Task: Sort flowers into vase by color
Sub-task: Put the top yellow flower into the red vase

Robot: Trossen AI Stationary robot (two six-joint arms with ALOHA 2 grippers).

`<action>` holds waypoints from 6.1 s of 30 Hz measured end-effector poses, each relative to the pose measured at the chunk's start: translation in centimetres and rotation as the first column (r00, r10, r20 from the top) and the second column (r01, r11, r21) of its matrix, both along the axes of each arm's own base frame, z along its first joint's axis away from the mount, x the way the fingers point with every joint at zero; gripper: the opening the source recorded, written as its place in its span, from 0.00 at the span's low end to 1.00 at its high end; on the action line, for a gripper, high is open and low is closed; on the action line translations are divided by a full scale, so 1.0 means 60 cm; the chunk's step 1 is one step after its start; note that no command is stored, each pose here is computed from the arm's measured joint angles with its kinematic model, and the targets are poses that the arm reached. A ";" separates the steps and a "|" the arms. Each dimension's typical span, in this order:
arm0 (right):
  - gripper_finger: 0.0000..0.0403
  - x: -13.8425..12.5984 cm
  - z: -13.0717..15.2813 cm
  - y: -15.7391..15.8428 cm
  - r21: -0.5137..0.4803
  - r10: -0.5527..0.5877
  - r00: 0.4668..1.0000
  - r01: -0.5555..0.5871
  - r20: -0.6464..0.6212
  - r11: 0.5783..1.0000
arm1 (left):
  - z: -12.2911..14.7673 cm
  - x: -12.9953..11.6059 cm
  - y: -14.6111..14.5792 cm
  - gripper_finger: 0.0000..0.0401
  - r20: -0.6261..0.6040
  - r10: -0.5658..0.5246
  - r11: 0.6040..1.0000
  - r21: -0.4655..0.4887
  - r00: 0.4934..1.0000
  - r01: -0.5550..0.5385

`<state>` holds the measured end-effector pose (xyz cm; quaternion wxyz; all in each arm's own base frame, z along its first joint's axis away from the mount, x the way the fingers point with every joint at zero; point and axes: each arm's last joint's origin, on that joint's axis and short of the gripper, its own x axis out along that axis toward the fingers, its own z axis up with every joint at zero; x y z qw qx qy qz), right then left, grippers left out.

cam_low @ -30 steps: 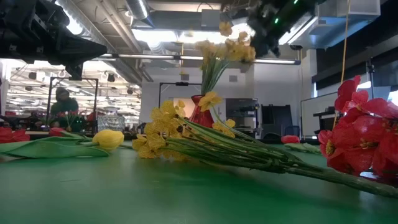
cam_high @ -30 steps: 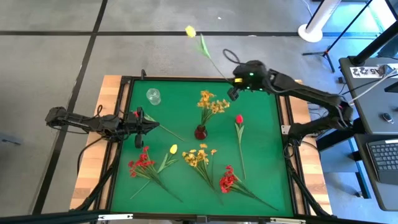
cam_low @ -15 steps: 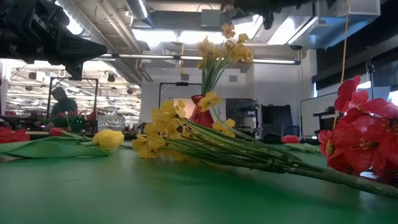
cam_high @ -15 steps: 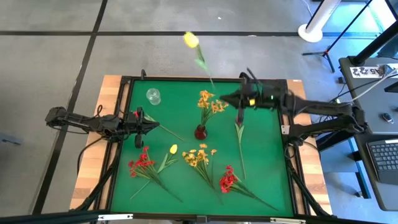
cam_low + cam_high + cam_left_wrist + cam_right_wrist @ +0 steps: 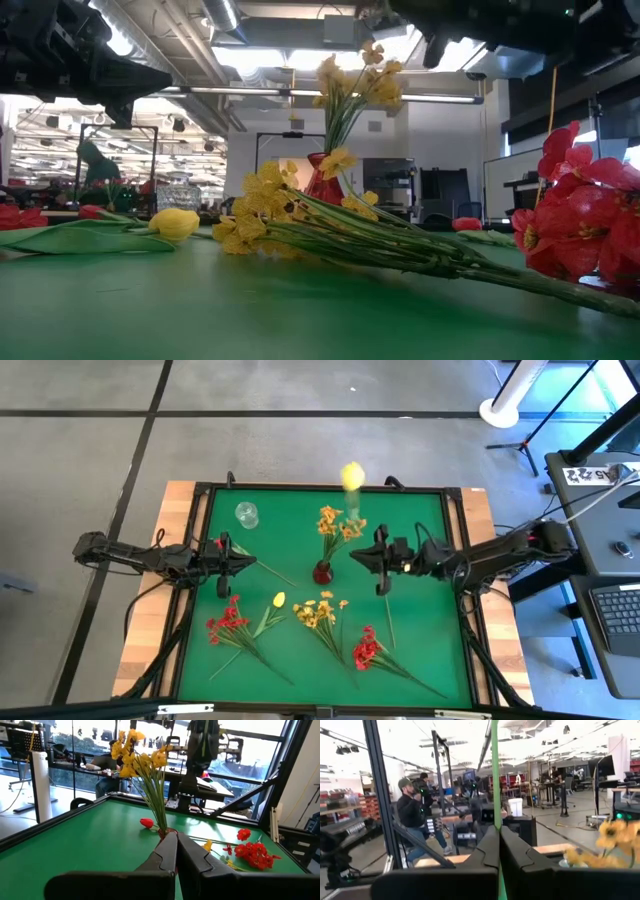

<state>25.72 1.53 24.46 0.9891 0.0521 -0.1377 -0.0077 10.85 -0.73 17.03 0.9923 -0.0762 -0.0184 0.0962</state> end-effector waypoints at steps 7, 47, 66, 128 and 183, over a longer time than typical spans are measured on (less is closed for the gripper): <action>0.00 0.030 -0.048 0.007 0.014 -0.025 1.000 0.025 -0.005 1.000 | 0.000 0.000 0.000 0.00 0.000 0.000 1.000 0.000 1.000 0.000; 0.00 0.059 -0.067 0.012 0.018 0.024 0.999 -0.023 -0.047 1.000 | 0.063 0.016 -0.016 0.00 0.317 -0.293 0.954 0.155 0.902 0.256; 0.00 0.060 -0.069 0.014 0.012 0.064 0.996 -0.063 -0.057 0.998 | 0.156 0.211 0.000 0.00 0.109 -0.025 0.992 0.125 0.994 0.012; 0.00 0.061 -0.077 0.013 0.026 0.063 0.992 -0.061 -0.108 0.998 | 0.161 0.344 0.014 0.25 0.047 -0.070 0.995 -0.074 0.996 0.074; 0.54 0.010 -0.026 0.008 0.019 0.039 0.951 -0.035 -0.306 0.999 | 0.052 0.365 -0.005 0.10 -0.333 0.200 0.980 0.089 0.921 -0.180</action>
